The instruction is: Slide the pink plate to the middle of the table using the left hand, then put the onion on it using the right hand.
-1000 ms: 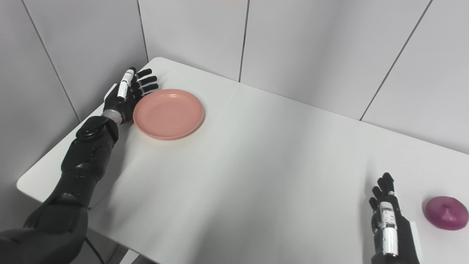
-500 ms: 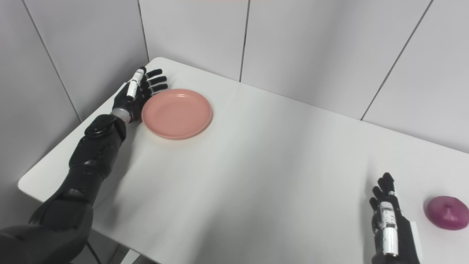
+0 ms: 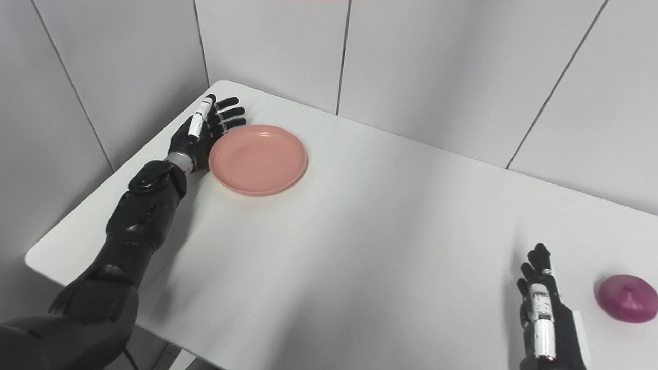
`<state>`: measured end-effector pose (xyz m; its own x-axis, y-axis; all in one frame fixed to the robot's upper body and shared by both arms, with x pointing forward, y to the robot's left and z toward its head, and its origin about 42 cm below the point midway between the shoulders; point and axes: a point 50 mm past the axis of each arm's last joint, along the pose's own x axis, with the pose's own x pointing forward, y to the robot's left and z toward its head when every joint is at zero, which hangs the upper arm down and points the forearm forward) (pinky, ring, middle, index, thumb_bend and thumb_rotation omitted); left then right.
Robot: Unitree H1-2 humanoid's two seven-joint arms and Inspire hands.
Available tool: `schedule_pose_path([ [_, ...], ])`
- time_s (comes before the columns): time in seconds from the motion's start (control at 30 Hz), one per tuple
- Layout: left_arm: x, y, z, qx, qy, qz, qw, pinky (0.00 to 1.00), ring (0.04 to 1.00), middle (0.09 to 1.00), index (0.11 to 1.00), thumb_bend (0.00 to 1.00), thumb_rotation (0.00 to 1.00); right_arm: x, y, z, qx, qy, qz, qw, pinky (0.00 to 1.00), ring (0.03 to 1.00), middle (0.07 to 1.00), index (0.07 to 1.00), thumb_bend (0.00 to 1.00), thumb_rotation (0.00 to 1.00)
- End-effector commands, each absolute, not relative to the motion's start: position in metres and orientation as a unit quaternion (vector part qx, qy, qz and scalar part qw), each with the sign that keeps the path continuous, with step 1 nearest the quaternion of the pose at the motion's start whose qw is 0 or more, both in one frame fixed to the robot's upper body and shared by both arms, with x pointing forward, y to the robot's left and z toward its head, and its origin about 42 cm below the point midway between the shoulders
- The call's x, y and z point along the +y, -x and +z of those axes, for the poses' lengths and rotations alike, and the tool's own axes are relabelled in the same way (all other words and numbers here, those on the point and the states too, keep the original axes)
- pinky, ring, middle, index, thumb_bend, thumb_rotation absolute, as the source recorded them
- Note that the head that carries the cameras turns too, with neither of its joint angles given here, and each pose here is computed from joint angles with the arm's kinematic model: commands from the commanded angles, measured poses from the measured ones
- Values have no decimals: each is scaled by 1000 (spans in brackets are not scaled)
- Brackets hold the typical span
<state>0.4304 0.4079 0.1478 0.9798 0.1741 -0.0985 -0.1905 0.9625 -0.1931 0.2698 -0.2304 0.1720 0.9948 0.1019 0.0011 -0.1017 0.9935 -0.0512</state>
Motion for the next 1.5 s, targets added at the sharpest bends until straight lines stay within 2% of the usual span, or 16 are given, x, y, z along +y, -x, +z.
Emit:
schedule_pose_path([
  [0.0, 404, -444, 167, 19, 94, 75, 993, 742, 764, 764, 746, 308, 1000, -229, -271, 187, -42, 27, 54, 997, 1000, 1000, 1000, 1000, 0, 1000],
  [0.83, 380, -458, 167, 21, 105, 41, 993, 705, 742, 752, 742, 332, 1000, -237, -275, 165, -48, 30, 52, 997, 1000, 1000, 1000, 1000, 0, 1000],
  [1.47, 349, -457, 160, 25, 112, 15, 993, 725, 747, 759, 743, 358, 1000, -243, -278, 153, -41, 31, 54, 997, 1000, 1000, 1000, 1000, 0, 1000],
])
